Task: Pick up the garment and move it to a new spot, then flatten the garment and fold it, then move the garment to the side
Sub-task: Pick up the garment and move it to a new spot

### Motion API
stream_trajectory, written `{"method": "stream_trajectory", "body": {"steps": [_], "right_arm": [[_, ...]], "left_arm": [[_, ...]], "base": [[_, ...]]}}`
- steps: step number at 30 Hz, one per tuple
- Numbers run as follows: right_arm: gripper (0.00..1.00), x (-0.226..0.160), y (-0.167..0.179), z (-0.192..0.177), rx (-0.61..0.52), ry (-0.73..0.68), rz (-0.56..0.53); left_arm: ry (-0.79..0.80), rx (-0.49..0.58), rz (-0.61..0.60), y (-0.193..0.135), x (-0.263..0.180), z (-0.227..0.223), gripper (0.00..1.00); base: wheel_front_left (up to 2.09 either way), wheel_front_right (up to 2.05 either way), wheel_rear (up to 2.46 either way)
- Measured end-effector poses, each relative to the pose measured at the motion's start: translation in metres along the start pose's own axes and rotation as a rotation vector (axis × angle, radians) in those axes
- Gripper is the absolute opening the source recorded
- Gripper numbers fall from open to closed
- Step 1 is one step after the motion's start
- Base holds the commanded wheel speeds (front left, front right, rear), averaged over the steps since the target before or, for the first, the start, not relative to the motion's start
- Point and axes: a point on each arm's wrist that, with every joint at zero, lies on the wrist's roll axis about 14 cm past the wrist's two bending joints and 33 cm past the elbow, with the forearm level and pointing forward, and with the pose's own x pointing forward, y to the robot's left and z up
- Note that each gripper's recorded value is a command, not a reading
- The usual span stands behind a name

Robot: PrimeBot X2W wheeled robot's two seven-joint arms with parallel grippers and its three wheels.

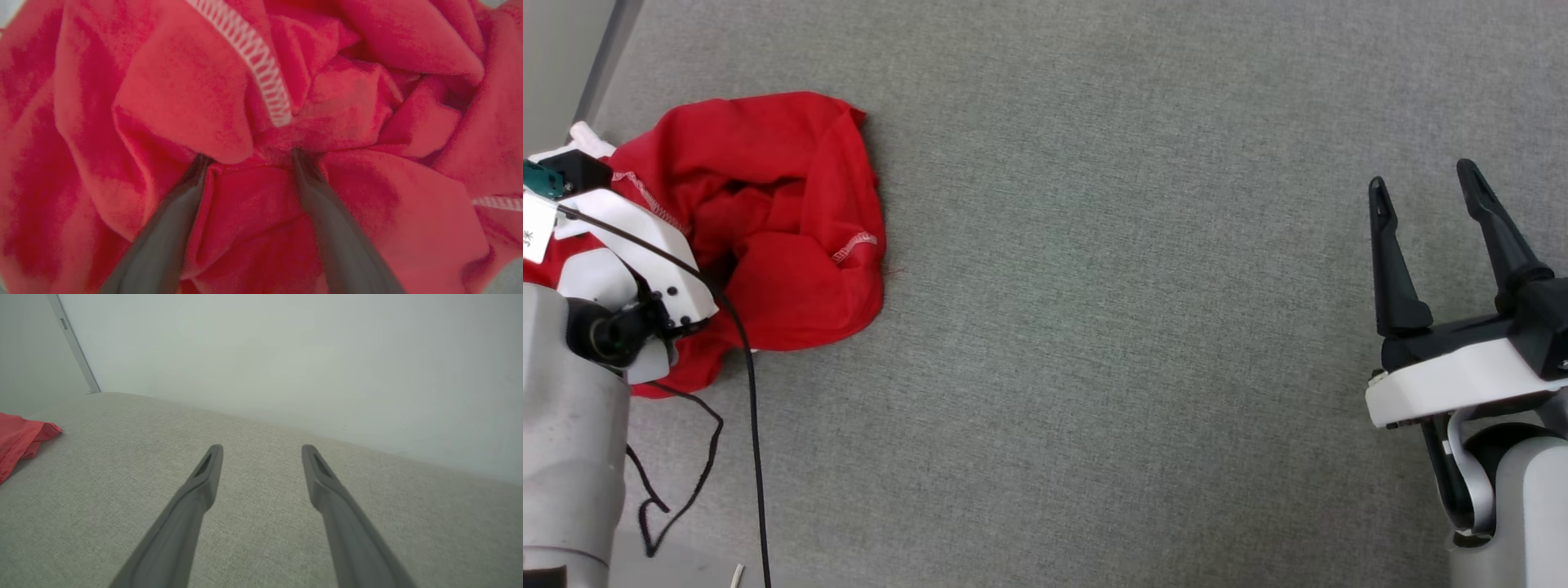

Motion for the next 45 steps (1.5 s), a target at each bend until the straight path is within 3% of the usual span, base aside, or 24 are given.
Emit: {"method": "stream_trajectory", "body": {"steps": [3,4,5,6,7,14,22,28,35,45], "right_arm": [[1.0,0.0,-0.004,-0.004,-0.001,0.009,-0.01],[1.0,0.0,-0.006,-0.005,-0.001,0.011,-0.012],[1.0,-0.001,-0.006,-0.005,-0.002,0.014,-0.015],[1.0,-0.002,-0.007,-0.005,-0.003,0.014,-0.017],[1.0,-0.002,-0.007,-0.004,-0.003,0.013,-0.017],[1.0,-0.006,-0.012,0.01,-0.019,-0.017,-0.033],[1.0,-0.021,-0.009,0.036,-0.004,-0.073,-0.04],[1.0,-0.041,-0.008,0.058,0.007,-0.117,-0.05],[1.0,-0.071,-0.016,0.079,0.004,-0.155,-0.091],[1.0,-0.129,-0.059,0.087,-0.013,-0.154,-0.246]], "left_arm": [[0.09,0.011,0.003,-0.001,0.007,-0.011,1.0],[0.111,0.005,0.002,-0.002,0.009,-0.014,0.91],[0.119,-0.005,-0.004,-0.003,0.01,-0.016,0.45],[0.117,-0.002,-0.005,-0.004,0.01,-0.015,0.05],[0.115,-0.001,-0.002,-0.003,0.011,-0.016,0.0],[-0.035,0.065,0.016,-0.001,0.005,0.0,0.0],[-0.502,0.144,0.053,-0.002,-0.047,0.079,0.0],[-0.811,0.182,0.007,-0.026,-0.107,0.124,0.0],[-1.099,0.218,-0.142,-0.087,-0.173,0.152,0.0],[-1.216,0.248,-0.531,-0.229,-0.207,0.117,0.0]], "base": [[0.0,0.0,0.0],[0.0,0.0,0.0],[0.0,0.0,0.0],[0.0,0.0,0.0],[0.0,0.0,0.0],[0.0,0.0,0.0],[0.0,0.0,0.0],[0.0,0.0,0.0],[0.0,0.0,0.0],[0.0,0.0,0.0]]}}
